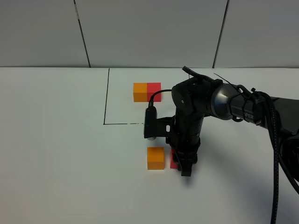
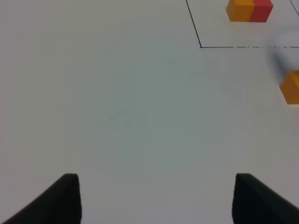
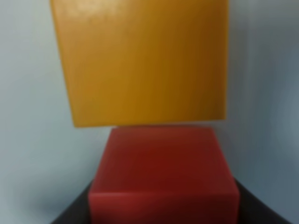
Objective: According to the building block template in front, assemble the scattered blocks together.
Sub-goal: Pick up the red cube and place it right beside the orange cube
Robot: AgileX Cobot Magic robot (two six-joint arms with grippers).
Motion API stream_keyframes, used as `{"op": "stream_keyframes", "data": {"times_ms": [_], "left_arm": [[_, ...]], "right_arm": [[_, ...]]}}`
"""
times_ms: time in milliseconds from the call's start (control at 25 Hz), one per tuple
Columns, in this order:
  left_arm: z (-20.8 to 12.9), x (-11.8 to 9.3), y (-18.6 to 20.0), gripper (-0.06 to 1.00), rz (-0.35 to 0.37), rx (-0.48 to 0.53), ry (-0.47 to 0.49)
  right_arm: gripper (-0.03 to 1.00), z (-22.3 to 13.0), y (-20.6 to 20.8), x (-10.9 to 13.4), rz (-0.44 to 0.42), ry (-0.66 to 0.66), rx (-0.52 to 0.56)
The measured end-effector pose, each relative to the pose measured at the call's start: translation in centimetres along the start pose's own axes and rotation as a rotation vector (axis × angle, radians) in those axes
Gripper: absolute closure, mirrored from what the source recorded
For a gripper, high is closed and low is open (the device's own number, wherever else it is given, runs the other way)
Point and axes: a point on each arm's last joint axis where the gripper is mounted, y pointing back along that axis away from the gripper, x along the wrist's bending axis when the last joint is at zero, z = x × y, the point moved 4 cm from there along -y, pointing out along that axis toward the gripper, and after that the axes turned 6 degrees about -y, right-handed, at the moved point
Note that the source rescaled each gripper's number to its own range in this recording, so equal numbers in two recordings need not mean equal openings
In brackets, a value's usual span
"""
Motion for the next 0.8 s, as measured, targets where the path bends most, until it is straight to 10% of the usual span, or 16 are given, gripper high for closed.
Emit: {"op": "stream_keyframes", "data": {"times_ms": [800], "left_arm": [[0.0,0.0,0.0,0.41,0.0,0.0,0.0]], "right_arm": [[0.96,0.36,-0.86,0.19,0.03,-0.042,0.003]]}}
